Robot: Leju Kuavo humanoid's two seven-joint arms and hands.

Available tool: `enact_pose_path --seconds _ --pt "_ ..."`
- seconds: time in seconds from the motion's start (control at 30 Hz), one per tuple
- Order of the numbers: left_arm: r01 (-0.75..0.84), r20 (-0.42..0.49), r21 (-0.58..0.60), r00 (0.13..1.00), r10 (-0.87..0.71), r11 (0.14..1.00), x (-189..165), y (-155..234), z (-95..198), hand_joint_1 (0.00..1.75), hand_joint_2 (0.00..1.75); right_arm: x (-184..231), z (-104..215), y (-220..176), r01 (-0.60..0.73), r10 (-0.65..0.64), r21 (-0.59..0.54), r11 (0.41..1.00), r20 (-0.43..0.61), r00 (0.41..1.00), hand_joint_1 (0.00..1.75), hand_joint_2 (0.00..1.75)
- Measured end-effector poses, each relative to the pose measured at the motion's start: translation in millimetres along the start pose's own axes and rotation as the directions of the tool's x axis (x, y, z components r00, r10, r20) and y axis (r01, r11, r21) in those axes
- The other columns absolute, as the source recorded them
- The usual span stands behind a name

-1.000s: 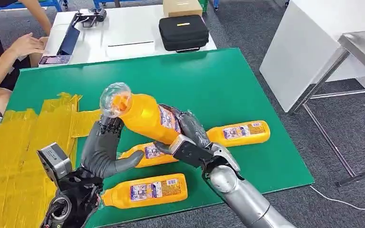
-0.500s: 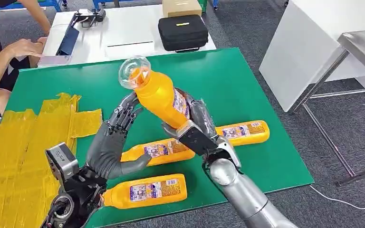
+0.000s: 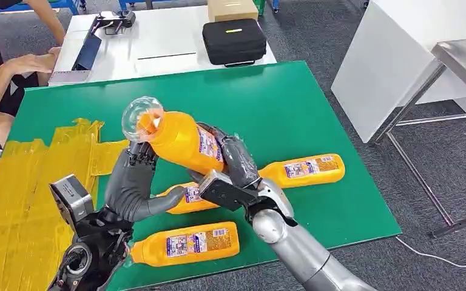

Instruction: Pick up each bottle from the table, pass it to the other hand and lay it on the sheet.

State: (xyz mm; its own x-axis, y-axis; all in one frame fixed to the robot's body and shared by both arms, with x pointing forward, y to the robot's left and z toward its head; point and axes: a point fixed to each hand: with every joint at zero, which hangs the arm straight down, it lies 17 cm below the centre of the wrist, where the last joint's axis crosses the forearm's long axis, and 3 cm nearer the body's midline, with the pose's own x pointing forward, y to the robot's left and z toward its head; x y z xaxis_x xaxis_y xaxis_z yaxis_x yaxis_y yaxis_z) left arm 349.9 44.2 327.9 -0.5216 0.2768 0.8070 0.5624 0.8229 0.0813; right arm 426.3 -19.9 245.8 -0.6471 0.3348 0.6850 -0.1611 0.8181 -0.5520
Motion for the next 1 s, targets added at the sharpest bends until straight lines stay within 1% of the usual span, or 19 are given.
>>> enact_pose_path --seconds 0.13,0.2,0.33,0.6,0.77,0.8,0.83,0.87,1.0 --pt "-0.006 0.000 0.019 1.000 0.006 1.000 0 5 -1 0.00 1.75 9 1 18 -0.032 0.030 0.052 0.998 0.036 0.999 1.75 1.75" --pt "-0.011 0.000 0.027 1.000 0.011 1.000 -1 7 -2 0.00 1.75 16 4 32 -0.033 0.029 0.084 0.996 0.054 0.998 1.75 1.75" --pt "-0.013 -0.002 0.040 1.000 0.013 0.999 -2 10 -2 0.00 1.75 22 8 46 -0.033 0.026 0.118 0.992 0.066 0.997 1.75 1.75" --pt "-0.014 -0.019 0.053 1.000 0.015 0.998 -8 13 0 0.00 1.75 25 8 55 -0.029 0.018 0.143 0.989 0.072 0.997 1.75 1.75" --pt "-0.013 -0.032 0.062 0.999 0.015 0.998 -13 14 2 0.00 1.75 26 10 61 -0.009 -0.004 0.181 0.984 0.069 0.998 1.75 1.75" --pt "-0.013 -0.034 0.064 0.999 0.015 0.998 -14 14 2 0.03 1.75 25 11 62 -0.003 -0.010 0.187 0.982 0.066 0.998 1.75 1.75" --pt "-0.014 -0.036 0.066 0.999 0.016 0.998 -14 15 3 1.12 1.75 25 12 63 0.001 -0.013 0.191 0.982 0.064 0.998 1.75 1.75" --pt "-0.014 -0.036 0.069 0.999 0.016 0.998 -15 15 3 1.75 1.75 25 12 64 0.003 -0.016 0.197 0.980 0.063 0.998 1.75 1.75" --pt "-0.018 -0.033 0.089 0.999 0.021 0.996 -15 18 5 1.75 1.75 24 13 66 0.008 -0.021 0.208 0.978 0.061 0.998 1.75 1.75"
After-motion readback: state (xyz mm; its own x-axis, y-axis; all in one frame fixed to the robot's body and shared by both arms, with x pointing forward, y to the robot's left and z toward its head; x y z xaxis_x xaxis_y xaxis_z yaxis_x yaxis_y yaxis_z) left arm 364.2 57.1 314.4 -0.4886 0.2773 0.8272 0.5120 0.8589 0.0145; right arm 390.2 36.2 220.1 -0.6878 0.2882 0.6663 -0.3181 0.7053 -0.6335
